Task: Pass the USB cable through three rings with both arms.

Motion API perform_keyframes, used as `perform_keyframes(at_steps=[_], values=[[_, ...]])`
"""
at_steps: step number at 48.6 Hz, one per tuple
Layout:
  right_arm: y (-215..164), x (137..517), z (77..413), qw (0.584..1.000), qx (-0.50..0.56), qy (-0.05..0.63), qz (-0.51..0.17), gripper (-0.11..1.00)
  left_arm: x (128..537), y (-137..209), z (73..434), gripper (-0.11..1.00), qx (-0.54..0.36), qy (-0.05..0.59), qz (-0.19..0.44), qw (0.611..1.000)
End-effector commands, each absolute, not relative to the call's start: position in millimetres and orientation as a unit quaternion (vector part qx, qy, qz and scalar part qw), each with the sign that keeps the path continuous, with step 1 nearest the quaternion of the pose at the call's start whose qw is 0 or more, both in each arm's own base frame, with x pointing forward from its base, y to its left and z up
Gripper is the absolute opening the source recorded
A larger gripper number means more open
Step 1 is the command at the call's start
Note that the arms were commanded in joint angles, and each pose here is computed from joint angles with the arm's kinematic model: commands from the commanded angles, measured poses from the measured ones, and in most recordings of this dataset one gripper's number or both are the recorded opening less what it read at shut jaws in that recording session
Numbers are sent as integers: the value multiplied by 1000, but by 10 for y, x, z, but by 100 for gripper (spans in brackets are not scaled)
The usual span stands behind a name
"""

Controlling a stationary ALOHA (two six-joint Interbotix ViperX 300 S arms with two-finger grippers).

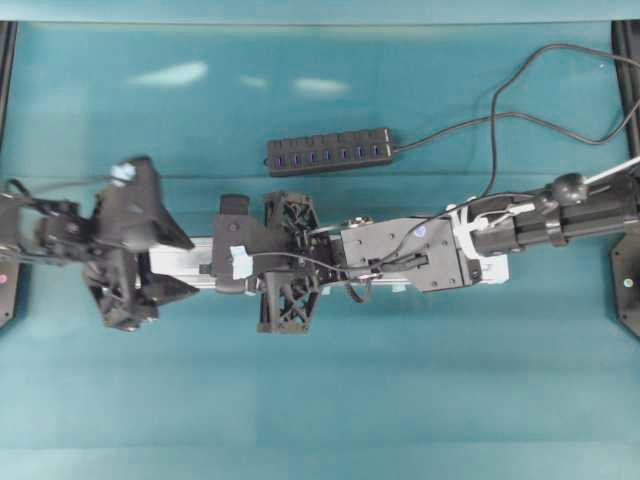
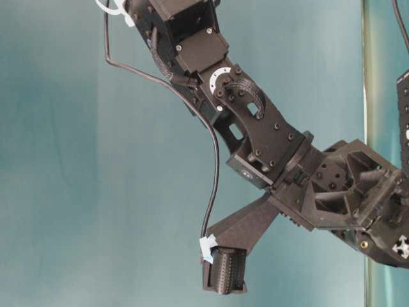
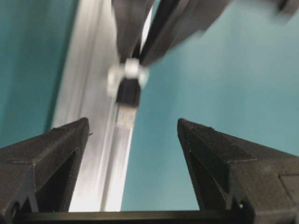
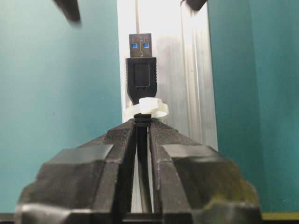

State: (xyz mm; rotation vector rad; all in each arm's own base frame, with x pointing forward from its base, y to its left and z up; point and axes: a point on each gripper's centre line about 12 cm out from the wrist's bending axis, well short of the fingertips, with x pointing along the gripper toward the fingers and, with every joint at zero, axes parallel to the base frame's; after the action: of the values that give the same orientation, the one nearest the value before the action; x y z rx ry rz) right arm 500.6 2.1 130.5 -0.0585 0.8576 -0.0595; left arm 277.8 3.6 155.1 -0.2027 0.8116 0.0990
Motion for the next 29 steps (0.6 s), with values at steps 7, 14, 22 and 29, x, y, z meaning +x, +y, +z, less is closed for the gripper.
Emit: perform_keyframes(at_steps=[7,14,22,29], values=[[44,5033,1430,917,-25,397,-26,-7,2962,42,1572,82,-85,376,41,922],[46,5039,1435,918,-24,395,-25,-7,3023,43,1512,82,-71,379,35,922],[46,5039,1435,918,-22,394,-26,-7,3046,43,1472,82,-68,385,34,920],[46,5039,1435,918,-18,394,-28,-7,3054,48,1475,82,-66,385,34,920]])
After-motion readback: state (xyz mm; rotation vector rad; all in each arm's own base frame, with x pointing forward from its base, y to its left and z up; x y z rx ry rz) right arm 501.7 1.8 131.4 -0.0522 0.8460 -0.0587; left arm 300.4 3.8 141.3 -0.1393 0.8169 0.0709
